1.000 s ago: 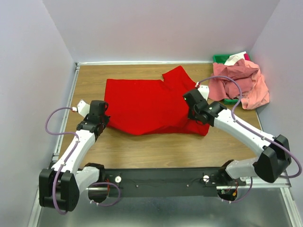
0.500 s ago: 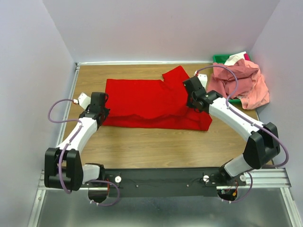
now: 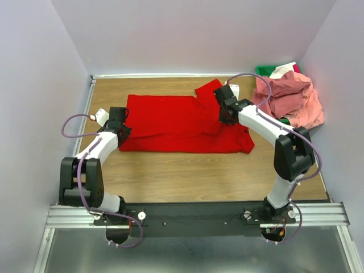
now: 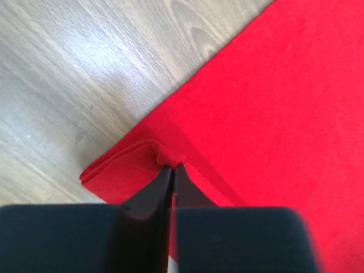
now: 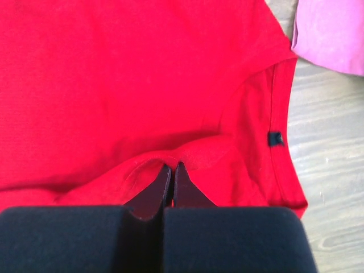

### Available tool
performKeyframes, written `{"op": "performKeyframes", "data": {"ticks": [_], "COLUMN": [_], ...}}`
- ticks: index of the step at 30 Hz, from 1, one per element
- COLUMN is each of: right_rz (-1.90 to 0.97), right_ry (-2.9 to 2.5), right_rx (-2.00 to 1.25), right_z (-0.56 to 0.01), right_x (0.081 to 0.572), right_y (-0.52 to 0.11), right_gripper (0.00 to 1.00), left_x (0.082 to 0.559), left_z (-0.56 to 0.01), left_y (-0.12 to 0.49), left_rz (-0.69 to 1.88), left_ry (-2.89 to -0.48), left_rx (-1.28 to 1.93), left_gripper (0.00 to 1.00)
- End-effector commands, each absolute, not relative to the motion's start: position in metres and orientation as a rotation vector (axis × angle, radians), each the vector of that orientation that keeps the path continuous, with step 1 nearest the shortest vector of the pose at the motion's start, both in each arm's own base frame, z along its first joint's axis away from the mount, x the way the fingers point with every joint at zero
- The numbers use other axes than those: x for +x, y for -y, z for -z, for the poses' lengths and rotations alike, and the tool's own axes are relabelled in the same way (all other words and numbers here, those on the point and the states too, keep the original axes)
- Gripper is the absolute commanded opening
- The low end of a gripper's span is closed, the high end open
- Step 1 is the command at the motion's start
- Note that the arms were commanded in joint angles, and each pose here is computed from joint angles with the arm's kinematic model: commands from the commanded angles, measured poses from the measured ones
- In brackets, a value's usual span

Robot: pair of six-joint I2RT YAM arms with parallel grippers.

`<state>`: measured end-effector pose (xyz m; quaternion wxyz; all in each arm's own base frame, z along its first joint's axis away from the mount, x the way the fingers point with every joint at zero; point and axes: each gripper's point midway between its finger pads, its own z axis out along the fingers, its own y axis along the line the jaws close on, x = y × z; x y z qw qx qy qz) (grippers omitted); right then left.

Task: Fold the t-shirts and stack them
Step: Fold the tshirt

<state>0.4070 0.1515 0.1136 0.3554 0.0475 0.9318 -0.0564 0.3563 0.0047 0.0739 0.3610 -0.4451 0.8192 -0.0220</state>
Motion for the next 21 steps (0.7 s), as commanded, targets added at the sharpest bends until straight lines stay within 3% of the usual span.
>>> {"op": "performKeyframes", "data": {"ticks": [1,3,4,5,6,10,14,15,17,18,21], "right_rz": [0.158,0.164,0.172,0.180,0.189,0.175,0.088,0.069,0.006,-0.031,-0.256], "right_ry": [-2.399,-2.395,-2.398,-2.395,-2.396,-2.372,-2.379,-2.385,-2.424,-2.440,-2.506], "right_rx": [0.120,0.135,0.136,0.143,0.140,0.141,0.153,0.170,0.169,0.165,0.079], "right_z": [-0.110,-0.107,-0.102,-0.101,-0.098,-0.107,-0.120,-0.120,-0.113,-0.109,-0.086], "right_x": [0.431,0.442,0.450,0.456,0.460,0.474,0.451,0.444,0.420,0.412,0.383], "right_y": [-0.149,-0.144,-0.144,-0.141,-0.142,-0.145,-0.146,-0.146,-0.147,-0.150,-0.174], "right_gripper": [0.01,0.01,0.01,0.10,0.23,0.70,0.83,0.92,0.93,1.00,1.00], "left_x": [0.370,0.372,0.373,0.375,0.375,0.378,0.375,0.372,0.369,0.367,0.360], "left_z": [-0.076,-0.076,-0.077,-0.082,-0.084,-0.109,-0.132,-0.131,-0.140,-0.137,-0.137], "left_y": [-0.007,-0.009,-0.009,-0.009,-0.009,-0.008,0.000,0.002,0.011,0.014,0.026], "left_rz": [0.076,0.075,0.078,0.087,0.090,0.123,0.206,0.223,0.292,0.309,0.385], "left_ry": [-2.115,-2.114,-2.110,-2.102,-2.098,-2.054,-2.007,-2.008,-1.998,-2.001,-1.999], "left_rx": [-1.103,-1.087,-1.085,-1.072,-1.069,-1.043,-1.007,-0.997,-0.953,-0.935,-0.879], "left_gripper": [0.35,0.71,0.80,0.92,0.99,0.99,0.99,0.99,0.99,0.98,0.99]}}
